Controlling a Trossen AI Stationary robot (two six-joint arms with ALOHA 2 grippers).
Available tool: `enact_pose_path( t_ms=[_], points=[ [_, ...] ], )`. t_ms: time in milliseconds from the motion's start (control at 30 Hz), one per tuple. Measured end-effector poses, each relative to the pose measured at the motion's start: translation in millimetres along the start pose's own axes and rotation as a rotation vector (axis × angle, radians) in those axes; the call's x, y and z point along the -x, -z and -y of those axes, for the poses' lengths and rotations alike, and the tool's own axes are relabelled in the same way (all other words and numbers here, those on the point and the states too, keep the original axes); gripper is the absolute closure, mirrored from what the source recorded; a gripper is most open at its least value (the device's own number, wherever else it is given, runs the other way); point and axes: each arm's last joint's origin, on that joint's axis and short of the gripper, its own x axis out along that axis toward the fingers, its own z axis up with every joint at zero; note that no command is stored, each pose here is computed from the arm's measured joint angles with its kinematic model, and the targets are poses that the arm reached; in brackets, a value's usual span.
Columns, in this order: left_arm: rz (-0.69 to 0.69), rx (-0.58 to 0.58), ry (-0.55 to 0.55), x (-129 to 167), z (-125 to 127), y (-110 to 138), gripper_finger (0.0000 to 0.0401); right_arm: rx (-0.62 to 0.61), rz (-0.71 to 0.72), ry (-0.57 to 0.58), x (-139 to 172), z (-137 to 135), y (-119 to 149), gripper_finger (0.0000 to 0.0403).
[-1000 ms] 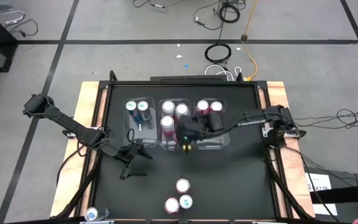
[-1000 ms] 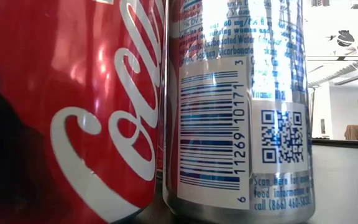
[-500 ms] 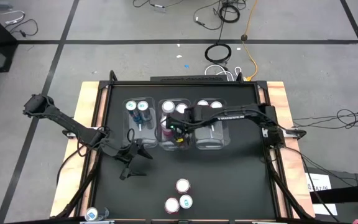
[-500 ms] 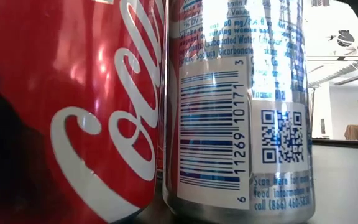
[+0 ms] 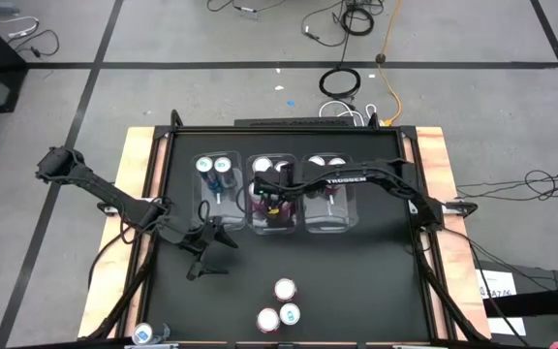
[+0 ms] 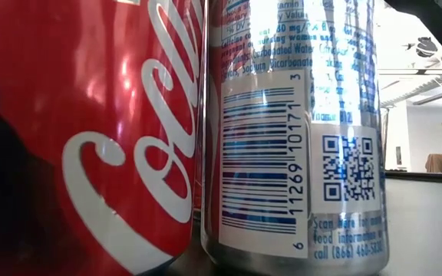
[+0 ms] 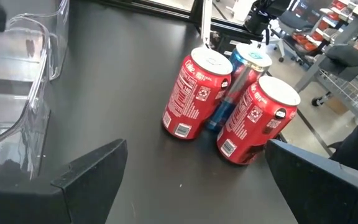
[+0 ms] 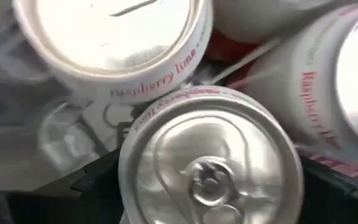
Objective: Sort soda cans
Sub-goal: Put the pink-white soda can into the middle transparent bin, then put the red-white soda can into the right transparent bin
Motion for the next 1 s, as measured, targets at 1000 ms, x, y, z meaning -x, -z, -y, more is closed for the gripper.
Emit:
enact_pose_path(
  t_ms=[1000],
  points=[
    [-0.006, 0.000, -0.002, 0.0, -0.2, 0.6, 0.0011, -0.048, 0.058, -0.031, 62.4, 16.3, 3.8, 0.0062]
  ],
)
